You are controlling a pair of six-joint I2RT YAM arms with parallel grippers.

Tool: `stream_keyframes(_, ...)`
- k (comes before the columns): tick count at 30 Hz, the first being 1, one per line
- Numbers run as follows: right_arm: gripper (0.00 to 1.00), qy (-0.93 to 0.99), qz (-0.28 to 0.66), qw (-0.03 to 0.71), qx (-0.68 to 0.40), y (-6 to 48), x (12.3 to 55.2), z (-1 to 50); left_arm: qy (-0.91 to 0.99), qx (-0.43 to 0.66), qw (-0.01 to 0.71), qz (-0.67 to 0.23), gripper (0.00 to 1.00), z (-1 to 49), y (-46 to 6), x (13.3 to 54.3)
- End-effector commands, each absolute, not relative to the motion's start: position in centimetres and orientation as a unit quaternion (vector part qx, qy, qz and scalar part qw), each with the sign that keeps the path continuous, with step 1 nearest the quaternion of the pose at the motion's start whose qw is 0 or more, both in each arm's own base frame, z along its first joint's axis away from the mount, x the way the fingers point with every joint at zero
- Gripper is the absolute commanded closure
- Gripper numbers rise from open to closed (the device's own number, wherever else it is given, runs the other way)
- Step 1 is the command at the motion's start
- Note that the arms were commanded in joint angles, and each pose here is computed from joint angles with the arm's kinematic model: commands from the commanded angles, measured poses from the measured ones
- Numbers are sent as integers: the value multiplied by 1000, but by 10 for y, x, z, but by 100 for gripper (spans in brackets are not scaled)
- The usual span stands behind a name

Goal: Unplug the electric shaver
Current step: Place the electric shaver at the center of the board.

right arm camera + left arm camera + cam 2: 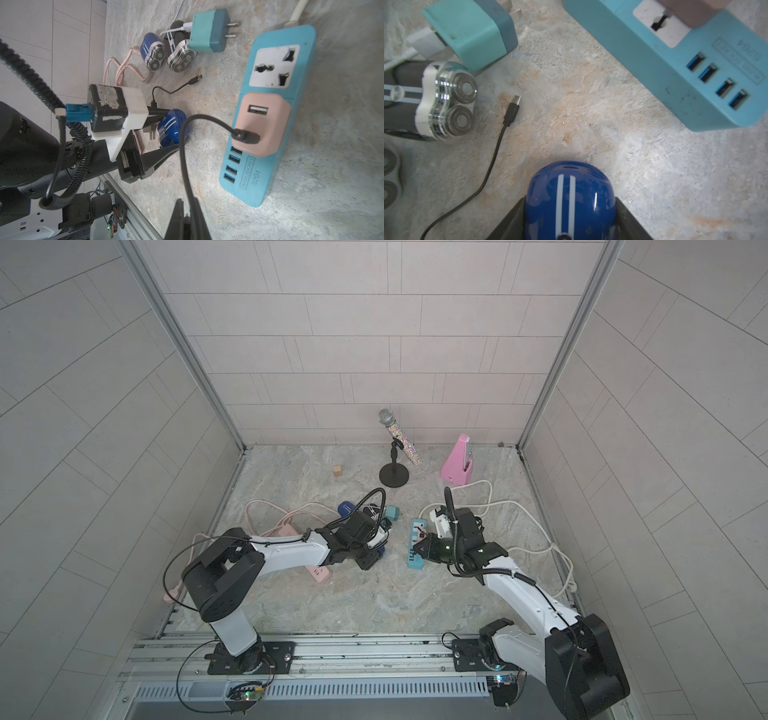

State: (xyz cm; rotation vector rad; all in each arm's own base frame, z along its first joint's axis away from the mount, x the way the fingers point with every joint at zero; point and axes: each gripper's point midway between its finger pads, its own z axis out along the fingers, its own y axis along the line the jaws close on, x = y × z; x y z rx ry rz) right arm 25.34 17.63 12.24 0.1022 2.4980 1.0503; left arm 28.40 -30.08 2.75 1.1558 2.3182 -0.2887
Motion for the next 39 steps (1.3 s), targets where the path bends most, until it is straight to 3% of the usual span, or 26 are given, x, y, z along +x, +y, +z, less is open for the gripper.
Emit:
stream_keyframes(1,92,907,362,214,29,175,252,119,860,426,259,-109,34,30,-303,286)
stream_keyframes(9,81,916,340,211,19,173,248,115,857,432,256,-115,32,34,-305,283)
stream_keyframes(17,57,936,266,228,10,156,250,119,849,426,278,-141,29,71,-310,280)
stream_keyframes(31,45,970,72,226,-51,149,280,112,813,410,335,-244,26,137,-318,254)
stream_keyframes(33,45,974,51,214,-60,150,285,109,809,407,341,-253,30,139,-318,251)
stream_keyframes(37,45,977,11,200,-71,145,291,101,801,405,350,-269,50,147,-315,243)
stream_keyframes(39,44,977,-1,201,-71,143,293,99,795,407,353,-277,54,150,-315,239)
